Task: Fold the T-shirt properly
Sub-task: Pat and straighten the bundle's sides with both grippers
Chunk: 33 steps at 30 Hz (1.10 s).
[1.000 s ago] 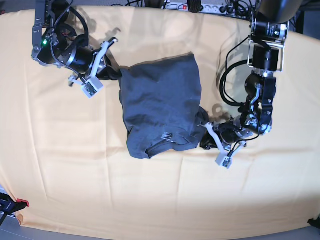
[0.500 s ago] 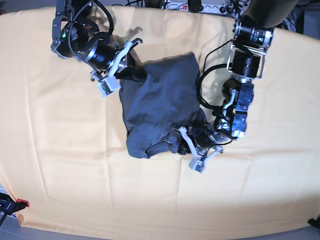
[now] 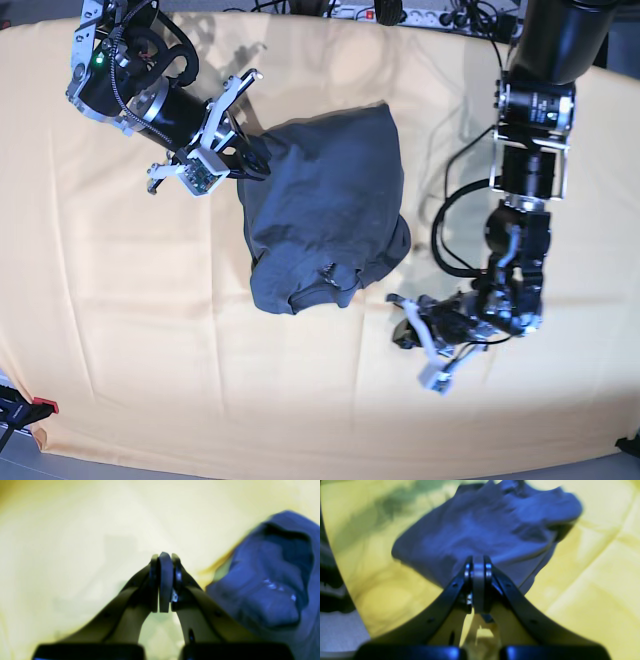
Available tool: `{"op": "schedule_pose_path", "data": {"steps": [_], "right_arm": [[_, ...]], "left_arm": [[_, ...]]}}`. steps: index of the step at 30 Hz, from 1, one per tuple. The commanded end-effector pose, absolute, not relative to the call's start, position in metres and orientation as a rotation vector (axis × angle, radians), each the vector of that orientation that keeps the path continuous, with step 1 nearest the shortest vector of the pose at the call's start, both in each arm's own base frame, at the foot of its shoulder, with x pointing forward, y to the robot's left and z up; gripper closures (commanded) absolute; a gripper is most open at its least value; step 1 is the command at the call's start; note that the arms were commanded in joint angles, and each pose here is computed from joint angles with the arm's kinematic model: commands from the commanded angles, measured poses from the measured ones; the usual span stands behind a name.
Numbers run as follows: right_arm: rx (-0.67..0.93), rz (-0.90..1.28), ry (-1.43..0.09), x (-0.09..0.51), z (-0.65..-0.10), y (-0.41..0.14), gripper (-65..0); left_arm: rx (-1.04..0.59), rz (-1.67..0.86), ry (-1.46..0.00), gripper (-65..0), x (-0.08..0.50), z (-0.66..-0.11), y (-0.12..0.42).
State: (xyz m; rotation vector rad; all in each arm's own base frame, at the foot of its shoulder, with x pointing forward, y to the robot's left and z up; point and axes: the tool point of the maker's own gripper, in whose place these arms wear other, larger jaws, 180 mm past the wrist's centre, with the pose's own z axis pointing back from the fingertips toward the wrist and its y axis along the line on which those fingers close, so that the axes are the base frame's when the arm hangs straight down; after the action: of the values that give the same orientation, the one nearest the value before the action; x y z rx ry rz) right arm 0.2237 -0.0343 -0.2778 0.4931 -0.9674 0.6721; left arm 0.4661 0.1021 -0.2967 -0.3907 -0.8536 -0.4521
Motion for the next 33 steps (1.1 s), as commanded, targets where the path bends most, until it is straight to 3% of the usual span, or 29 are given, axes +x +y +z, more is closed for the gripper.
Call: {"op": "schedule_pose_path", "data": {"steps": [1, 6, 9, 22, 26, 33], "right_arm": [[0.525, 0.660, -1.019, 0.228, -0.269, -0.032, 0.0], [0.575, 0.606, -0.974, 0.247, -0.298, -0.030, 0.0], [0.586, 0.610, -0.889, 0.254, -0.325, -0.026, 0.0], [0.353, 0.622, -0.679, 0.241, -0.371, -0.081, 0.0], [0.390, 0.604, -0.704, 0.237, -0.370, -0.075, 0.0], [0.610, 0.555, -0.693, 0.201, -0.370, -0.026, 0.0]], "left_arm": [[-0.456, -0.446, -0.927, 0.0, 0.475, -0.264, 0.099], [-0.795, -0.486, -0.892, 0.0, 0.442, -0.238, 0.080], [-0.909, -0.501, -0.866, 0.0, 0.422, -0.239, 0.078], [-0.858, -0.338, -0.842, 0.0, 0.405, -0.276, 0.128], [-0.858, -0.323, -0.843, 0.0, 0.404, -0.278, 0.132], [-0.787, -0.308, -0.836, 0.0, 0.402, -0.290, 0.147]]}}
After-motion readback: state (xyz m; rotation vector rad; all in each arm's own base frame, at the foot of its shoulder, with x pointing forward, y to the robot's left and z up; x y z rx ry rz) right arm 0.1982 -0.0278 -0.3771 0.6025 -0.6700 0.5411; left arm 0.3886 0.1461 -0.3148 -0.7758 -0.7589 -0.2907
